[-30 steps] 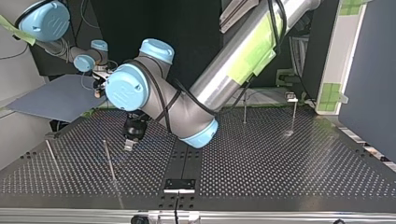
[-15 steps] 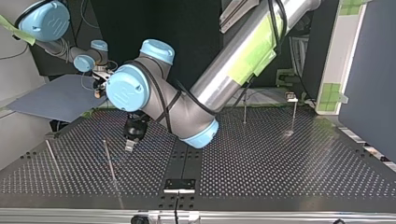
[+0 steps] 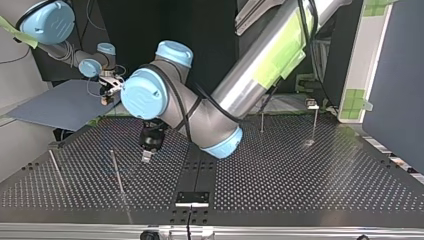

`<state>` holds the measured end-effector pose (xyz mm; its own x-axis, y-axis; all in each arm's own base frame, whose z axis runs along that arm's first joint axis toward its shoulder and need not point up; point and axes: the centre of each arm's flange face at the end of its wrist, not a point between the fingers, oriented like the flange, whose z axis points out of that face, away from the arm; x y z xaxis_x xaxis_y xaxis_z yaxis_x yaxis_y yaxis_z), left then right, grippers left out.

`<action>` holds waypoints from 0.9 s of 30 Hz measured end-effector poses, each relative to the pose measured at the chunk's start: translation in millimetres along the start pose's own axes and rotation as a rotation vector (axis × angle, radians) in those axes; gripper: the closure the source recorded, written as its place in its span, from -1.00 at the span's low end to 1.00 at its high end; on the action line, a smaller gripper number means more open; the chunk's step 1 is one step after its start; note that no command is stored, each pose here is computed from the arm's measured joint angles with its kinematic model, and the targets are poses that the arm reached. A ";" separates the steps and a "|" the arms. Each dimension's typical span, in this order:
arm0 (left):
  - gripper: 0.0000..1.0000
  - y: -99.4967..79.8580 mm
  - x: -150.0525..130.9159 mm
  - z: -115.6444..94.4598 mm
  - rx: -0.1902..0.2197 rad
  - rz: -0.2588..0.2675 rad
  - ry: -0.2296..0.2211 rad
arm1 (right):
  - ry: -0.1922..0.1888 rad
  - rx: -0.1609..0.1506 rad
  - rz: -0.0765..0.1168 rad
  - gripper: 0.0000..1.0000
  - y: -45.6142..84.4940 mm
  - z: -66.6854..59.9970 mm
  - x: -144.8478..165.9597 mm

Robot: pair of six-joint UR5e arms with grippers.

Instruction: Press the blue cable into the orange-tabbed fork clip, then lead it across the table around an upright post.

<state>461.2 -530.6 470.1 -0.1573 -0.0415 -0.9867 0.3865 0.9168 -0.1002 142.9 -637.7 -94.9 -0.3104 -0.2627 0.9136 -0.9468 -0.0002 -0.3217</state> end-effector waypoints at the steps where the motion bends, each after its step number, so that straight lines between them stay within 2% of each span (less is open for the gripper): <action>1: -1.00 1.7 -2.1 -1.0 0.002 -0.003 -0.006 | 0.000 0.000 0.000 1.00 -0.3 0.0 -0.1; 8: -1.00 24.4 -19.7 -5.4 0.007 -0.026 -0.055 | 0.000 0.003 -0.002 1.00 -2.0 -0.1 0.2; 16: -1.00 63.3 -43.6 -9.6 0.014 -0.058 -0.124 | 0.001 0.008 -0.008 1.00 -4.9 -0.2 0.7; 21: -1.00 72.5 -54.8 -19.6 0.019 -0.101 -0.166 | 0.001 0.013 -0.010 1.00 -7.4 -0.3 1.4; 27: -1.00 75.2 -66.5 -36.7 0.030 -0.135 -0.217 | 0.001 0.017 -0.011 1.00 -9.7 -0.5 1.7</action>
<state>467.4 -444.3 532.9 -0.0120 -0.2498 -0.9682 0.4027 0.8851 -0.2334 151.5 -637.7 -90.1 -0.3002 -0.2613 0.9174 -0.9486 -0.0193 -0.3159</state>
